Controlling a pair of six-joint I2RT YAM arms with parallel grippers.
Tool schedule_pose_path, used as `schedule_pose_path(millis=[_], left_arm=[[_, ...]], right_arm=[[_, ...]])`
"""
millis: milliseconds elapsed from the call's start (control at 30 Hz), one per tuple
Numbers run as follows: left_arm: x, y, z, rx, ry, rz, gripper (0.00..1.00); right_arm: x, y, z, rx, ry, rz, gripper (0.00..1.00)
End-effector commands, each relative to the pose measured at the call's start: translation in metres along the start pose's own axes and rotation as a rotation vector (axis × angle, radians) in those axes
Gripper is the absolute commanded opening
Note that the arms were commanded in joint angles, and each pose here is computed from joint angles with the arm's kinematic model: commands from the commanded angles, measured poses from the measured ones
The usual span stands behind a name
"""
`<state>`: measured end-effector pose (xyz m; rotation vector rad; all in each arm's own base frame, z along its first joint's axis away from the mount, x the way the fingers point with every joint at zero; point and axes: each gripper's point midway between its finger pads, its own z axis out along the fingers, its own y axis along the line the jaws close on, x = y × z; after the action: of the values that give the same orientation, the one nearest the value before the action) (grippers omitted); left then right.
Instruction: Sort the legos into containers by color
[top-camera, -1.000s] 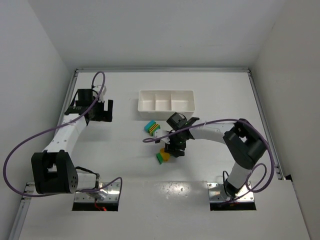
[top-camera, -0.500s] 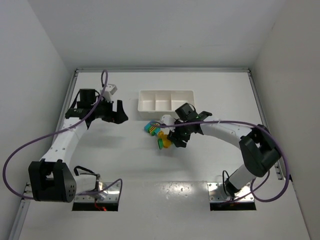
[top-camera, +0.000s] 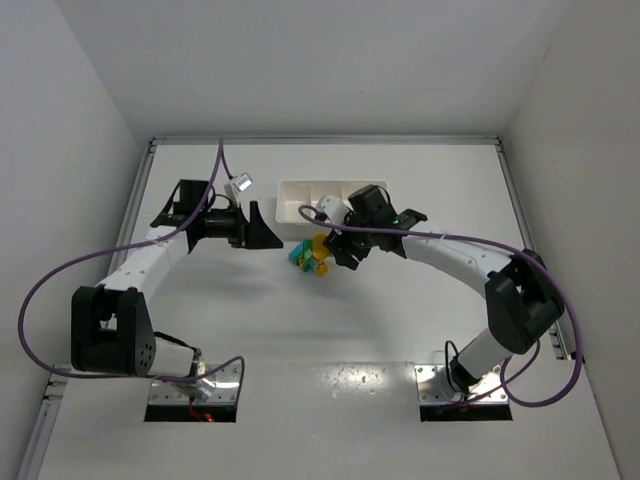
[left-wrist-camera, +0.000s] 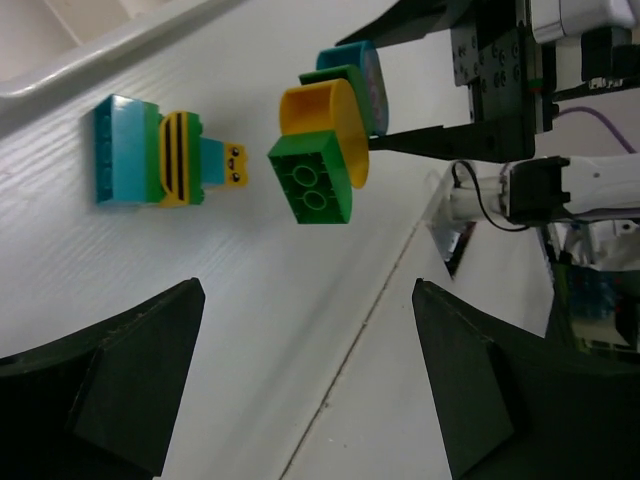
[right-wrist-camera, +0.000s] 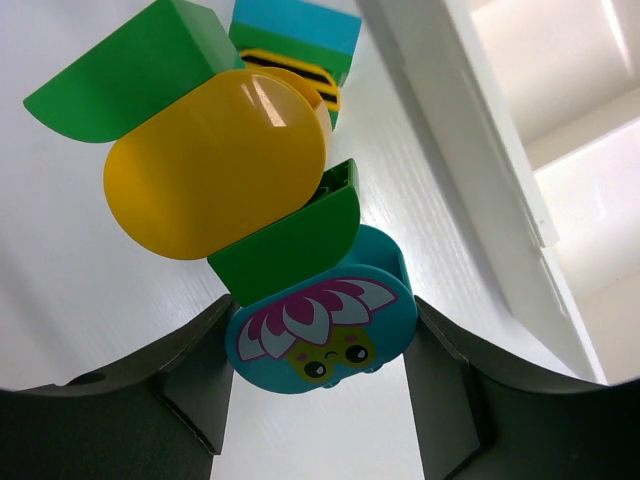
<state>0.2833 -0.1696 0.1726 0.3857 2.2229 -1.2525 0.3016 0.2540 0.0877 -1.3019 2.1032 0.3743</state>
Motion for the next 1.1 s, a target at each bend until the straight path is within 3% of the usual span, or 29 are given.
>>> schedule_pose_path(millis=[0,367,633,767,933,1067], left_arm=[[-0.006,-0.029,0.006,0.154,0.005,0.023,0.91],[-0.011,-0.030,0.032,0.206,0.068,-0.012,0.86],[-0.033,-0.038,0.038,0.252,0.064,0.017,0.86],[-0.032,-0.040,0.040,0.260,0.066,0.038,0.77],[-0.023,-0.049,0.049,0.313,0.103,0.038,0.49],[-0.020,-0.051,0.052,0.328,0.113,0.041,0.43]], right_arm=[[-0.052,-0.008,-0.015,0.036,-0.157,0.022,0.00],[-0.105,0.003,-0.023,-0.017,-0.269,-0.013,0.00],[-0.109,0.023,-0.017,-0.046,-0.262,-0.053,0.00],[-0.109,0.027,-0.012,-0.052,-0.265,-0.060,0.00],[-0.115,0.014,-0.008,0.008,-0.269,-0.039,0.00],[-0.124,0.005,-0.009,0.052,-0.288,-0.039,0.00]])
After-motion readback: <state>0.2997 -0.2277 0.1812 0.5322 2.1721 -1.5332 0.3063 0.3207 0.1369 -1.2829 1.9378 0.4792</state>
